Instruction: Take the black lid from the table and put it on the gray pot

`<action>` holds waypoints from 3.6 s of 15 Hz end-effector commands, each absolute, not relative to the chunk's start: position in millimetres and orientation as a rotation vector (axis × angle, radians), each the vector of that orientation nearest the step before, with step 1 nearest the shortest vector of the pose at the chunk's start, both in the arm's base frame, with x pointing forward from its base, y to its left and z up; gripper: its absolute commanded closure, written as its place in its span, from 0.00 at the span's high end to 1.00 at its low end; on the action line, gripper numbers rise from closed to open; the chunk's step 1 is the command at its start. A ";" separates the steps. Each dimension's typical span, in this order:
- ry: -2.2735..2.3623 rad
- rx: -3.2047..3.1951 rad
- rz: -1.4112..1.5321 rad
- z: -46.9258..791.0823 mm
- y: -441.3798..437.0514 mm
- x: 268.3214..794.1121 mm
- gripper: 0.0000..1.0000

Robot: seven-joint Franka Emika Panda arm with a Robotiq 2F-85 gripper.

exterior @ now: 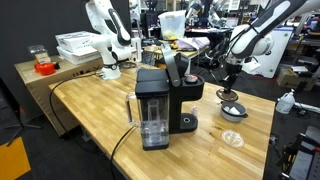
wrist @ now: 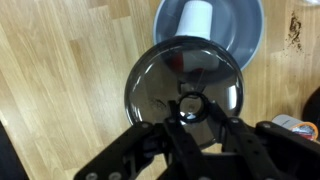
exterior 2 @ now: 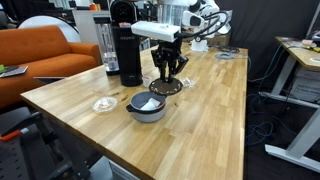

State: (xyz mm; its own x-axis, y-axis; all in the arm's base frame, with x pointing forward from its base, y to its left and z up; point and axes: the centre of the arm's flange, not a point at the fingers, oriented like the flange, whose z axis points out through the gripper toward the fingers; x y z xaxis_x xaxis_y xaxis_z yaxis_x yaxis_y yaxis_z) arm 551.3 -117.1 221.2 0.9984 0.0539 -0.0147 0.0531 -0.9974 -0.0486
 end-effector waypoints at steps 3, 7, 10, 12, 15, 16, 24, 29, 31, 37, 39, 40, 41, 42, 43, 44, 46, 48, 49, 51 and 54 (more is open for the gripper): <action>-0.202 -3.121 0.042 222.3 -95.1 517.7 0.08; -0.231 -3.121 0.072 217.3 -86.5 506.5 0.08; -0.228 -3.116 0.081 214.4 -86.6 504.0 0.08; -0.218 -3.114 0.080 213.9 -88.7 503.0 0.08; -0.211 -3.107 0.075 210.0 -91.9 505.9 0.08; -0.207 -3.102 0.073 208.5 -92.7 507.8 0.08; -0.188 -3.066 0.120 189.7 -92.2 506.0 0.08; -0.217 -3.066 0.147 181.2 -91.6 515.6 0.30; -0.214 -3.070 0.149 180.6 -92.5 519.3 0.59; -0.205 -3.074 0.143 181.0 -94.2 523.1 1.00; -0.205 -3.078 0.139 182.3 -93.8 522.0 1.00; -0.205 -3.087 0.130 185.0 -93.3 521.3 1.00; -0.200 -3.093 0.113 189.0 -92.6 520.6 1.00; -0.194 -3.102 0.095 193.6 -92.3 519.7 1.00; -0.187 -3.111 0.074 199.7 -91.8 518.4 1.00; -0.176 -3.120 0.062 205.7 -91.3 516.6 1.00; -0.137 -3.130 0.035 217.7 -90.3 509.8 1.00; -0.083 -3.132 0.016 227.1 -89.5 499.9 1.00; -0.053 -3.131 0.013 231.1 -88.5 493.3 1.00; -0.009 -3.130 0.004 238.1 -86.1 479.3 1.00; 0.049 -3.133 -0.053 253.8 -81.1 455.2 1.00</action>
State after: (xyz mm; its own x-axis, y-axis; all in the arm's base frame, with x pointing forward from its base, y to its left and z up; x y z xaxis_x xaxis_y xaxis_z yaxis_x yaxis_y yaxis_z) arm 483.0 -87.2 235.6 0.9998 0.0063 -0.0212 0.0058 -0.9997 -0.0244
